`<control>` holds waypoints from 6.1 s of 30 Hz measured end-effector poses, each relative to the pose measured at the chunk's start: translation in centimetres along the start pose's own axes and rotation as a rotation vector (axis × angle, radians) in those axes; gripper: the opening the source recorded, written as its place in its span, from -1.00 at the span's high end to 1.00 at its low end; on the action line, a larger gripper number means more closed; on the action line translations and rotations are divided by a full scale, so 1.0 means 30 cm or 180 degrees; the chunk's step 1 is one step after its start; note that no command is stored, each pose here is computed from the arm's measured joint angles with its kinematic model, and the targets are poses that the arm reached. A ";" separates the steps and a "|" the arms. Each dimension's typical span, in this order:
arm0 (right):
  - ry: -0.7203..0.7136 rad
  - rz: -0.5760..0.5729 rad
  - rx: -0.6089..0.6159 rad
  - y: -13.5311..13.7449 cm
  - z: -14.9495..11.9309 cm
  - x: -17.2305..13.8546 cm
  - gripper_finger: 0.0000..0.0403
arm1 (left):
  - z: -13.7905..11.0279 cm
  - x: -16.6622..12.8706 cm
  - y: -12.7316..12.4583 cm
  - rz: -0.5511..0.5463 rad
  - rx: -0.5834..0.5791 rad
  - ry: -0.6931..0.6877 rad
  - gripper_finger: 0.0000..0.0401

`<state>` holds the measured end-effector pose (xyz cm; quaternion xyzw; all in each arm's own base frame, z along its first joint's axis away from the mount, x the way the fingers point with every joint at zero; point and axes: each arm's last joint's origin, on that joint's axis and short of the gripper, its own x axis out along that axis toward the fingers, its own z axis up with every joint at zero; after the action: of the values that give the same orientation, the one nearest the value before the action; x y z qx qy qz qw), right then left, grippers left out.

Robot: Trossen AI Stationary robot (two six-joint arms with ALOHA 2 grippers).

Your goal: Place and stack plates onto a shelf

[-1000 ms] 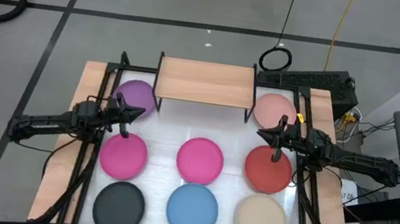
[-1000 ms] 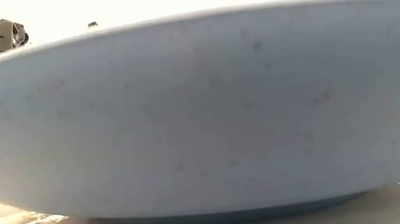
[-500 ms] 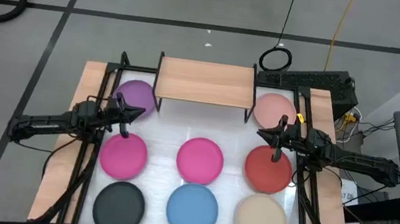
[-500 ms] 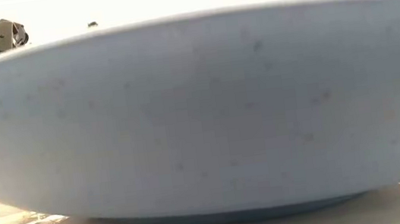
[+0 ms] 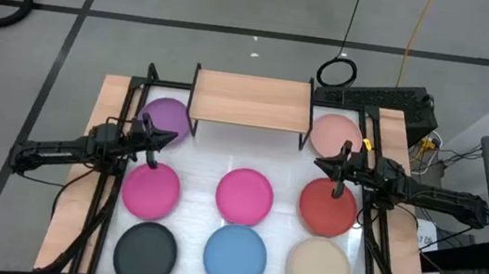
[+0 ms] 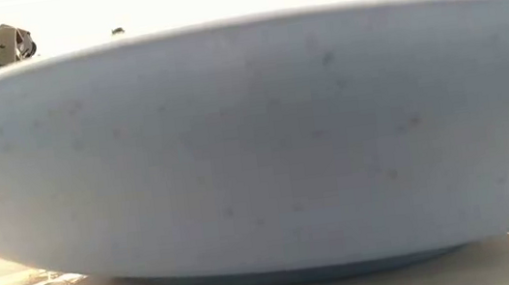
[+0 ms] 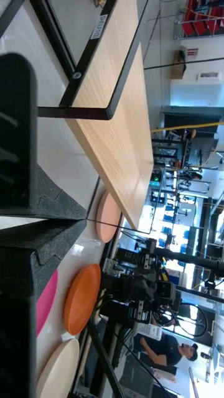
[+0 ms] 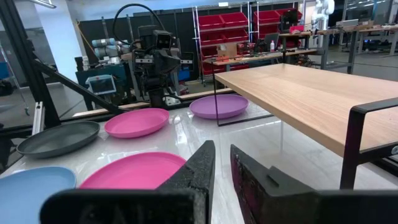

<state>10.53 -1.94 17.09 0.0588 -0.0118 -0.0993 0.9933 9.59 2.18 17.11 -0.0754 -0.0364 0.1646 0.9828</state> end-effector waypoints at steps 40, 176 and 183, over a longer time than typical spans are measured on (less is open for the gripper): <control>-0.0087 0.0010 0.0002 0.001 0.009 0.000 0.82 | 0.000 0.000 0.000 0.0000 0.0000 0.0000 0.93; 0.0524 -0.2213 -0.0782 -0.105 0.371 0.238 1.00 | 0.000 0.000 0.000 -0.0001 0.0000 0.0001 0.93; 0.0535 -0.1573 -0.1216 -0.085 0.513 0.399 1.00 | 0.000 0.000 0.000 0.0000 0.0000 0.0000 0.93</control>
<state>21.23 -8.56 32.19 -0.1196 0.1038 -0.3326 0.9297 9.59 2.18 17.11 -0.0754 -0.0364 0.1645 0.9828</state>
